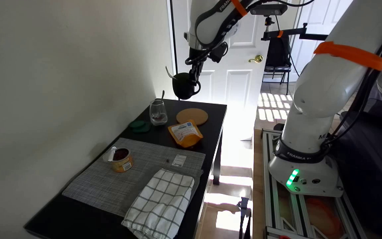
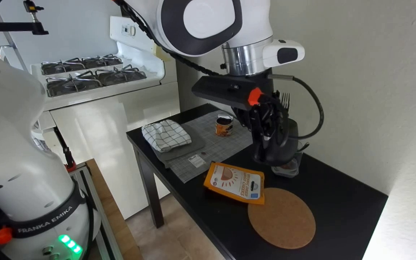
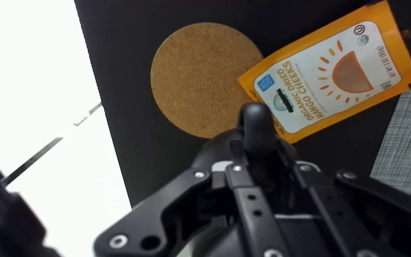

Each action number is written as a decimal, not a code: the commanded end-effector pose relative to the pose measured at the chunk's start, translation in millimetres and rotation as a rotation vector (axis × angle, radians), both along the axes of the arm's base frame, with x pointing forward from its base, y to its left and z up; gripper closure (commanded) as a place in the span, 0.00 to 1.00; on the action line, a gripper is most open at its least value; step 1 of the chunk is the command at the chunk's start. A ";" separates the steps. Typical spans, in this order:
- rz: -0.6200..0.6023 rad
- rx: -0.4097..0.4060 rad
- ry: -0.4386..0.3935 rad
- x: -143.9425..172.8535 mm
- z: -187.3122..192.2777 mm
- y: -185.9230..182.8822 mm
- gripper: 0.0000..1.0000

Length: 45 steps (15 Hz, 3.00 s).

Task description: Move the mug to the wooden coaster on the right.

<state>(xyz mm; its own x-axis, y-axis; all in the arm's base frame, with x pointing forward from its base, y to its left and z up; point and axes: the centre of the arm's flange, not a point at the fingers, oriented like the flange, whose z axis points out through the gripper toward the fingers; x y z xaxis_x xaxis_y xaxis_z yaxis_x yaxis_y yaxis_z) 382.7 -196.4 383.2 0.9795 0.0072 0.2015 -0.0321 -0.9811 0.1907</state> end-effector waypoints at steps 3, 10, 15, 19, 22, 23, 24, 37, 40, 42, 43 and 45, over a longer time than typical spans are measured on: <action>-0.214 0.042 -0.072 -35.6 -24.3 -27.1 0.94; -0.312 0.133 -0.206 -38.0 -67.7 -56.4 0.94; -0.374 0.210 -0.208 -31.9 -99.4 -61.6 0.94; -0.396 0.240 -0.190 -24.9 -114.0 -66.5 0.94; -0.403 0.240 -0.176 -22.8 -121.2 -75.7 0.94; -0.402 0.238 -0.171 -21.9 -123.9 -79.4 0.94; -0.403 0.232 -0.165 -21.3 -127.7 -82.5 0.94; -0.385 0.195 -0.137 3.0 -159.0 -93.5 0.52; -0.393 0.215 -0.126 8.2 -144.7 -90.9 0.32; -0.384 0.229 -0.103 8.1 -129.5 -87.7 0.16; -0.374 0.230 -0.083 7.7 -123.5 -86.4 0.09; -0.336 0.246 -0.029 7.1 -114.0 -81.4 0.00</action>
